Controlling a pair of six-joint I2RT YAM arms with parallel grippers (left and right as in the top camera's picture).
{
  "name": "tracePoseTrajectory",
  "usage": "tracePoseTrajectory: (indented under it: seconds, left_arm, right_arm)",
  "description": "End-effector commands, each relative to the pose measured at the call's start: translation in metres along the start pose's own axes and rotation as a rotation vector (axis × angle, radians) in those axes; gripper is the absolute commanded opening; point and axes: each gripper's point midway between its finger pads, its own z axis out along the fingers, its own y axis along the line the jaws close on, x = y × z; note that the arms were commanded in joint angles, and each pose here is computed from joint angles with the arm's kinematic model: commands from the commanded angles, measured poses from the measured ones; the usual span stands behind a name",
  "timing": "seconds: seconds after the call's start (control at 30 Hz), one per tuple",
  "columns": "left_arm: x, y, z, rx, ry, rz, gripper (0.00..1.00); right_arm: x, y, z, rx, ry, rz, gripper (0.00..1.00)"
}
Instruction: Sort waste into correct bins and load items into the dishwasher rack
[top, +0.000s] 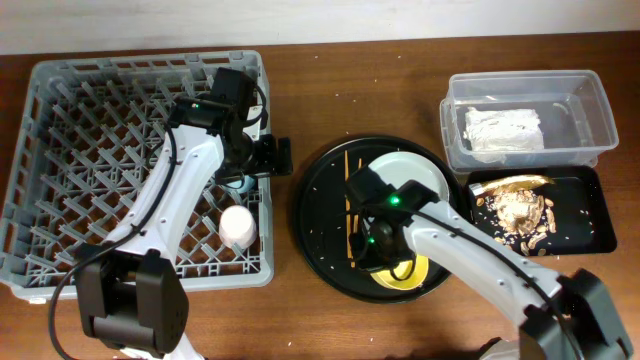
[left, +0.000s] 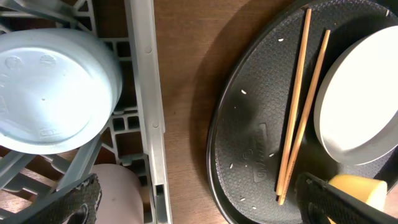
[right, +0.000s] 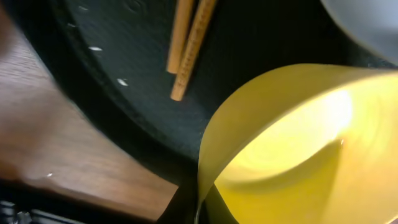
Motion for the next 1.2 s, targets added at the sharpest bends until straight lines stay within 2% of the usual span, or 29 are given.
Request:
tracePoseTrajectory:
  seconds: [0.0, 0.03, 0.07, 0.1, 0.13, 0.23, 0.33, 0.5, 0.6, 0.73, 0.87, 1.03, 1.17]
  left_arm:
    - [0.000, -0.001, -0.007, 0.005, -0.018, 0.007, 0.99]
    - [0.000, -0.001, -0.007, 0.005, -0.018, 0.007, 0.99]
    - [0.000, -0.001, -0.007, 0.005, -0.018, 0.007, 0.99]
    - [0.000, -0.001, -0.008, 0.005, -0.018, 0.007, 0.99]
    - [0.000, -0.001, -0.007, 0.005, -0.018, 0.007, 0.99]
    - [0.000, -0.001, -0.007, 0.005, -0.018, 0.007, 0.99]
    - [0.000, -0.001, -0.007, 0.005, -0.018, 0.006, 0.99]
    - [0.000, -0.001, -0.007, 0.005, -0.018, 0.007, 0.99]
    - [0.000, -0.001, -0.007, 0.005, -0.018, 0.006, 0.99]
    - [0.000, -0.002, -0.007, 0.006, -0.017, 0.009, 0.99]
    - [0.000, -0.002, -0.007, 0.006, -0.017, 0.009, 0.99]
    - [0.000, -0.002, -0.007, 0.006, -0.017, 0.009, 0.99]
    - [0.000, -0.002, -0.007, 0.006, -0.017, 0.009, 0.99]
  right_arm:
    - [0.006, -0.010, 0.015, 0.054, 0.040, 0.022, 0.05]
    - [0.006, -0.010, 0.016, 0.055, 0.043, 0.022, 0.09]
    - [0.005, -0.009, 0.016, 0.053, 0.040, 0.022, 0.21]
    - [0.005, -0.009, 0.016, 0.052, 0.038, 0.022, 0.41]
    - [0.005, -0.007, 0.016, 0.040, 0.040, 0.022, 0.49]
    - [-0.008, 0.001, 0.004, 0.017, -0.001, 0.018, 0.51]
    - [-0.039, 0.009, -0.028, 0.030, -0.116, -0.002, 0.51]
    - [-0.089, -0.011, -0.081, 0.092, -0.304, 0.044, 0.52]
    - [-0.108, -0.033, -0.090, 0.087, -0.355, 0.094, 0.54]
    - [-0.112, -0.068, -0.094, 0.113, -0.356, 0.200, 0.54]
    - [-0.101, -0.101, -0.086, 0.144, -0.294, 0.347, 0.42]
    - [-0.091, -0.119, -0.061, 0.171, -0.212, 0.413, 0.42]
    - [-0.090, -0.133, -0.062, 0.183, -0.207, 0.462, 0.44]
